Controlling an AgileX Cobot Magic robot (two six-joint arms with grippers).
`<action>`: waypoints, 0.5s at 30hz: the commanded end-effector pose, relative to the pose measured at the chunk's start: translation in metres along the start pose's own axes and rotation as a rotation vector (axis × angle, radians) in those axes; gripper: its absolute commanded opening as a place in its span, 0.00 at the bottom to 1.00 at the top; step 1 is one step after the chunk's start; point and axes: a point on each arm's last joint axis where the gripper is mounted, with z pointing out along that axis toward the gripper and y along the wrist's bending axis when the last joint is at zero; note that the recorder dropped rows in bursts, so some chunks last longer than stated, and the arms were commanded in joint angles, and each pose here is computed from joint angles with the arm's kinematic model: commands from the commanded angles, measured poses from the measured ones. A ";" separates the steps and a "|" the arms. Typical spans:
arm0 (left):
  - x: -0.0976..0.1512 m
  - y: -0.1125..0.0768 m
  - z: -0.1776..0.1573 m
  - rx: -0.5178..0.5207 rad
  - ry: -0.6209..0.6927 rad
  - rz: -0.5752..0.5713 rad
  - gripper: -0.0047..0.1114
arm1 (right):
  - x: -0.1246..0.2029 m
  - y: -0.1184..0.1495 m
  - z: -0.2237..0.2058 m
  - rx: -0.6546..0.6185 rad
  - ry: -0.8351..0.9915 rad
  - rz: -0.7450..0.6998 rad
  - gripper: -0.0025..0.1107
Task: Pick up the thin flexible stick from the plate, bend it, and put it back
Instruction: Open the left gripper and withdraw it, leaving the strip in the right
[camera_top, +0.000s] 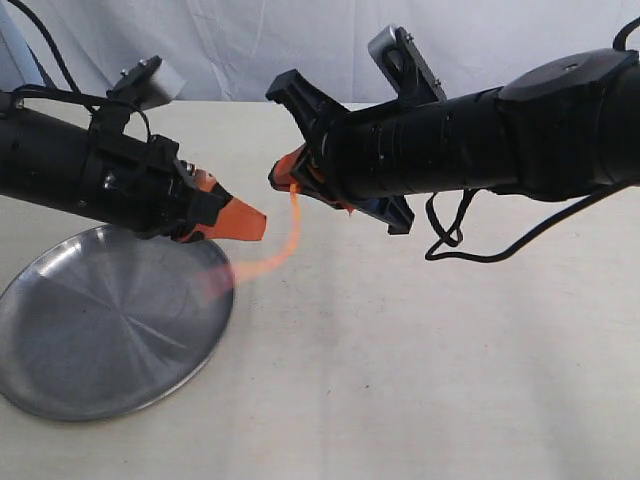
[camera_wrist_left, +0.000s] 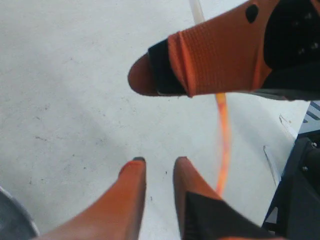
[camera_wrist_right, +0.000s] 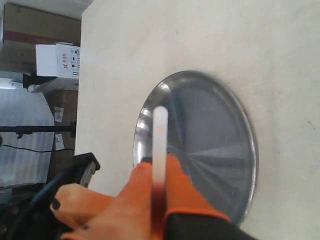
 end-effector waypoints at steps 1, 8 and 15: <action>-0.009 0.002 -0.022 -0.064 -0.042 -0.048 0.47 | 0.000 -0.003 0.001 0.027 -0.023 -0.048 0.02; -0.013 0.020 -0.070 -0.237 -0.125 -0.179 0.56 | 0.000 -0.008 0.009 0.046 -0.022 -0.024 0.02; -0.010 0.031 -0.113 -0.424 -0.240 -0.256 0.35 | 0.020 -0.009 0.064 0.066 0.088 0.000 0.01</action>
